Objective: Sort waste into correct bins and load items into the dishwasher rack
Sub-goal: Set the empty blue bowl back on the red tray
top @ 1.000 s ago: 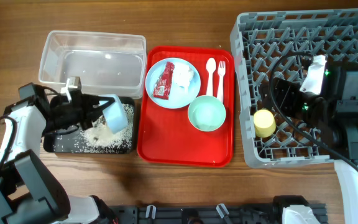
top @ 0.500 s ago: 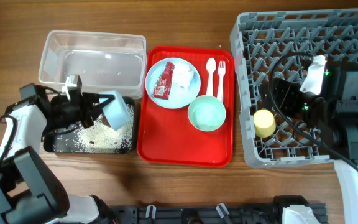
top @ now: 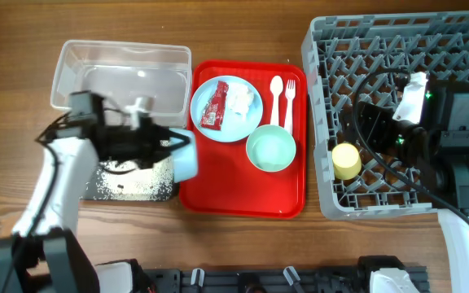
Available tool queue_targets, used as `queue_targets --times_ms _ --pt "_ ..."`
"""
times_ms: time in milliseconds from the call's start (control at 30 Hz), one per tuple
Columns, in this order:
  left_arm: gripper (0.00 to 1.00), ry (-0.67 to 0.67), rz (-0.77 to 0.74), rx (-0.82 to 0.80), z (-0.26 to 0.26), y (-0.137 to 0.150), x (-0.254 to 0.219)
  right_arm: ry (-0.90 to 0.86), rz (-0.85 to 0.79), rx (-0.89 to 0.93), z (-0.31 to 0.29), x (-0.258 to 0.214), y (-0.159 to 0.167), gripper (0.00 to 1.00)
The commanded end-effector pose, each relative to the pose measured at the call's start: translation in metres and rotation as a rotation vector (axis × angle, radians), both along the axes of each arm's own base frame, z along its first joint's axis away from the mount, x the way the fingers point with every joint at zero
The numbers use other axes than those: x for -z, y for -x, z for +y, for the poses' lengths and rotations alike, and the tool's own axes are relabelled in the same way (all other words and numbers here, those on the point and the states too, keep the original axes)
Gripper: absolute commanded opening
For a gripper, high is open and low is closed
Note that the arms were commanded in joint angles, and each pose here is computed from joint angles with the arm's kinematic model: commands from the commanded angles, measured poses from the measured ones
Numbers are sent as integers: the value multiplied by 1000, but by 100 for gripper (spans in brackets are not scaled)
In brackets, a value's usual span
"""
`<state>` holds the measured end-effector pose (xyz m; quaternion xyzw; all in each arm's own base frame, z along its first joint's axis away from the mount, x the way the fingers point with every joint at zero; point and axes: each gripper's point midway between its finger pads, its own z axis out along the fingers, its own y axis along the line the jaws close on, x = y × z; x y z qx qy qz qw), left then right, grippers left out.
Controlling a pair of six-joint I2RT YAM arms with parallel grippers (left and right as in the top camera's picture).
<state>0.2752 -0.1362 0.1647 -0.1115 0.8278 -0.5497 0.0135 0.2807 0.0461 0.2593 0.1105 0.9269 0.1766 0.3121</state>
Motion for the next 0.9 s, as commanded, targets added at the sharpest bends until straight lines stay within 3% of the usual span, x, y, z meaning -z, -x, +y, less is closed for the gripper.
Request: queue_targets --times_ms 0,100,233,333,400,500,600,733,867 --pt "4 -406 24 -14 -23 6 34 -13 -10 -6 2 -4 -3 93" --pt "4 -765 -55 -11 -30 11 68 -12 -9 -7 2 -4 -2 93" --pt "4 -1027 -189 47 -51 21 94 -12 -10 -7 2 -4 -3 93" --pt "11 -1076 -272 114 -76 28 107 -13 -8 -6 2 -4 -3 93" --pt "29 -1069 -314 136 -90 31 109 -12 -8 -7 2 -4 -3 93" --pt "46 -1053 -345 143 -100 30 98 -12 -7 -7 2 -4 -3 93" --pt "77 -1053 -382 159 -103 20 67 -12 -4 -7 2 -3 -3 93" --pt "88 -1089 -509 45 -94 -26 11 -12 5 -7 2 0 -4 93" --pt "80 -1088 -606 -65 -83 -76 1 -13 23 -7 2 4 -6 93"
